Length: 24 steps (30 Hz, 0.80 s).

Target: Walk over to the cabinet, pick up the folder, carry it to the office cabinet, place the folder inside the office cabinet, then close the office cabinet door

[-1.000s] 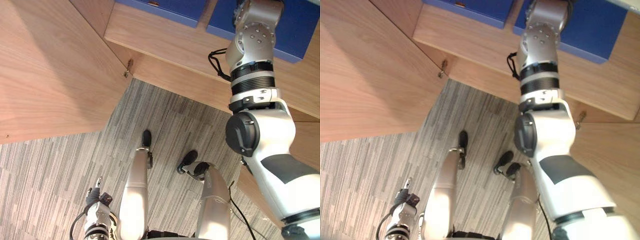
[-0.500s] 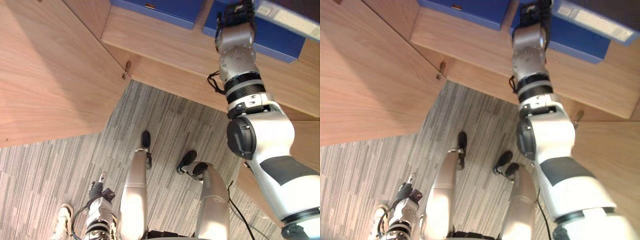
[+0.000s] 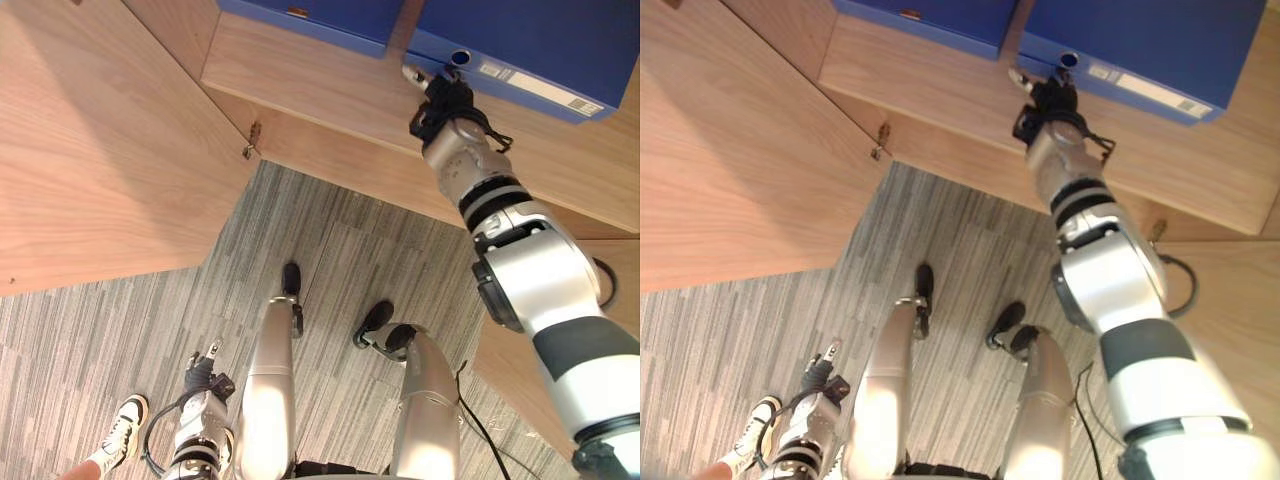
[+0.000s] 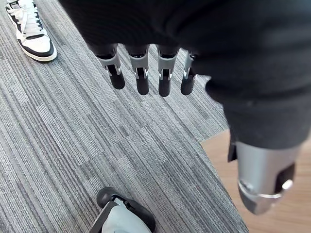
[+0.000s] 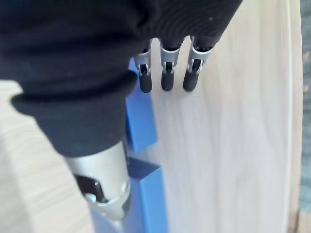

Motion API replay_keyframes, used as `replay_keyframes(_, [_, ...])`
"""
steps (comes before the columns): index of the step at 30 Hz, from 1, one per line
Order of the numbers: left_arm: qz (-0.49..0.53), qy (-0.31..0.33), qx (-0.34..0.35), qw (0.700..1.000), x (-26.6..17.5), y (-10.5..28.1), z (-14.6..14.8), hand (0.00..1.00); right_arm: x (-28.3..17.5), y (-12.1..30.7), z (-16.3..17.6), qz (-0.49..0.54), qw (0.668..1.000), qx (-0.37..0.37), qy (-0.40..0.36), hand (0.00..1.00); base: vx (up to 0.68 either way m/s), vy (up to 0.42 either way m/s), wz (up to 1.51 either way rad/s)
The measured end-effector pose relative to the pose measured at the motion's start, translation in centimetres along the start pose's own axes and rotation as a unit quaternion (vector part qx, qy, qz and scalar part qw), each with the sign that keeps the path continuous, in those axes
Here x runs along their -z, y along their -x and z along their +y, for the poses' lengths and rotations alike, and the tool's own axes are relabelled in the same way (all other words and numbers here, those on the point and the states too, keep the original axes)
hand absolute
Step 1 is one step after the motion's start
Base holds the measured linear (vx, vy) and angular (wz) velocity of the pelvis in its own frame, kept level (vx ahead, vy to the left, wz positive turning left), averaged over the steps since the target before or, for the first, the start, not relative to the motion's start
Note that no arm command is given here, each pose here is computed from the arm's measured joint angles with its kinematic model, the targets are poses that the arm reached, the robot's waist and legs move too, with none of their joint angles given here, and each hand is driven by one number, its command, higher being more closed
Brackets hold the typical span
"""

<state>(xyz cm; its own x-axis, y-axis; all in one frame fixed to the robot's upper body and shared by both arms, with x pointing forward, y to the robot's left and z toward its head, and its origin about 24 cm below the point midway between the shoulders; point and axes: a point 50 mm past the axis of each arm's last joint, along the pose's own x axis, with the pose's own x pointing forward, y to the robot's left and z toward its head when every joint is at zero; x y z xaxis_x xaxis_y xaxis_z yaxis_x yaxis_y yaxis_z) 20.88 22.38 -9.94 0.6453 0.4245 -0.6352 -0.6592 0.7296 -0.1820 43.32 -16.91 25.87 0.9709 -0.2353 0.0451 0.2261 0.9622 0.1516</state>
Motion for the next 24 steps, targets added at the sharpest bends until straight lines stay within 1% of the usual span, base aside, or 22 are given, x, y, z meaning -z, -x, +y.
replay_keyframes(2, [-0.003, -0.011, 0.009, 1.000, 0.0, 0.1, 0.1, 0.00, 0.1, -0.3, -1.7, -0.012, 0.994, 0.004, 0.106, 0.00, 0.00, 0.052, -0.02])
replay_keyframes(3, [-0.004, -0.012, 0.011, 1.000, 0.0, 0.1, 0.1, 0.00, 0.0, -0.3, -2.1, -0.014, 0.991, 0.005, 0.135, 0.00, 0.00, 0.087, -0.01])
replay_keyframes(4, [-0.005, -0.017, 0.018, 1.000, 0.1, 0.3, 0.1, 0.00, 0.0, -0.4, -3.0, -0.016, 0.983, 0.006, 0.185, 0.00, 0.00, 0.071, -0.01])
replay_keyframes(7, [-0.006, -0.027, 0.032, 0.999, 0.4, 0.5, 0.1, 0.00, -0.1, -0.5, -4.9, -0.024, 0.955, 0.008, 0.295, 0.00, -0.01, 0.080, 0.00])
replay_keyframes(11, [-0.006, -0.035, 0.047, 0.998, 0.7, 0.9, 0.3, 0.00, 0.0, -0.6, -6.3, -0.023, 0.931, 0.008, 0.365, 0.00, 0.00, 0.064, 0.00])
replay_keyframes(12, [-0.001, -0.039, 0.050, 0.998, 1.1, 1.1, 0.6, 0.00, 0.0, -0.5, -6.7, -0.026, 0.913, 0.003, 0.407, 0.00, 0.00, 0.086, -0.01])
replay_keyframes(13, [0.001, -0.040, 0.051, 0.998, 1.3, 1.1, 0.7, 0.00, 0.0, -0.5, -6.8, -0.026, 0.909, 0.001, 0.416, 0.00, 0.00, 0.073, -0.01])
replay_keyframes(15, [0.006, -0.043, 0.055, 0.998, 1.7, 1.4, 1.2, 0.00, 0.3, -0.4, -7.1, -0.029, 0.888, -0.012, 0.458, 0.00, 0.00, 0.075, -0.01])
replay_keyframes(17, [0.009, -0.045, 0.058, 0.997, 2.0, 1.6, 1.5, 0.00, 0.8, -0.3, -7.1, -0.031, 0.878, -0.027, 0.478, 0.00, 0.01, 0.091, -0.03])
replay_keyframes(24, [0.004, -0.048, 0.070, 0.996, 1.9, 1.7, 1.5, 0.00, 2.1, 0.3, -6.3, -0.033, 0.859, -0.093, 0.502, 0.00, 0.01, 0.080, -0.08])
